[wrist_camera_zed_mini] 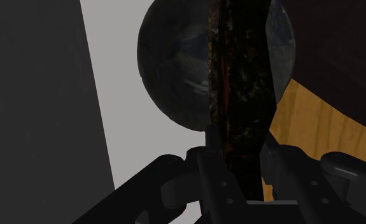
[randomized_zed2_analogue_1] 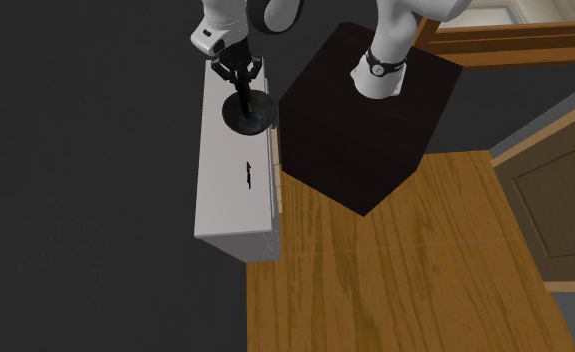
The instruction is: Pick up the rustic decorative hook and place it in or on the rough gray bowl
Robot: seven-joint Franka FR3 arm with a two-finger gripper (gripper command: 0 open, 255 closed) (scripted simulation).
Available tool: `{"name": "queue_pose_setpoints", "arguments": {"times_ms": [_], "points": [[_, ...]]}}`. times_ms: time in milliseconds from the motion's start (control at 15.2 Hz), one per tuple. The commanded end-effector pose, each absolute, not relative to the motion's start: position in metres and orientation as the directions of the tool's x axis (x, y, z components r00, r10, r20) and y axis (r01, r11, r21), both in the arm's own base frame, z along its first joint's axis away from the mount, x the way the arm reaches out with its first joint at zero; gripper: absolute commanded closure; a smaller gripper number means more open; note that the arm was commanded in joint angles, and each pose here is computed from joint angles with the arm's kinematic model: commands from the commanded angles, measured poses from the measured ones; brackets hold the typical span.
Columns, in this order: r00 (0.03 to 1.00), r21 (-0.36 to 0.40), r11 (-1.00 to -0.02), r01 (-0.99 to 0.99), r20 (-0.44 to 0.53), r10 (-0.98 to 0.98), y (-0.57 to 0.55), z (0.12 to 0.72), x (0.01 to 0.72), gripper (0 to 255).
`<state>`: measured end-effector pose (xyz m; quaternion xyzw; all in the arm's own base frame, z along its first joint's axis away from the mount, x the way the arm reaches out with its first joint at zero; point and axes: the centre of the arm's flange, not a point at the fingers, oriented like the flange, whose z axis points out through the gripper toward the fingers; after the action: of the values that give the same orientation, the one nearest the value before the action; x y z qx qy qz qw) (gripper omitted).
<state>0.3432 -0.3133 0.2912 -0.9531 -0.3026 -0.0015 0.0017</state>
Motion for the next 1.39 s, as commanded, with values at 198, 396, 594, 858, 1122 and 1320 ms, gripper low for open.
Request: {"name": "queue_pose_setpoints", "arguments": {"times_ms": [198,396,594,858,1122,1320], "points": [[0.817,-0.002,-0.817,0.577,0.004,0.577,-0.313,0.291,0.343,255],[0.817,-0.002,-0.817,0.577,0.004,0.577,-0.313,0.291,0.343,0],[0.817,-0.002,-0.817,0.577,0.004,0.577,-0.313,0.291,0.343,0],[0.817,-0.002,-0.817,0.577,0.004,0.577,-0.314,0.341,0.343,0],[0.817,-0.002,-0.817,0.577,0.004,0.577,-0.314,0.341,0.343,0],[0.817,-0.002,-0.817,0.577,0.004,0.577,-0.314,0.341,0.343,0]]}}
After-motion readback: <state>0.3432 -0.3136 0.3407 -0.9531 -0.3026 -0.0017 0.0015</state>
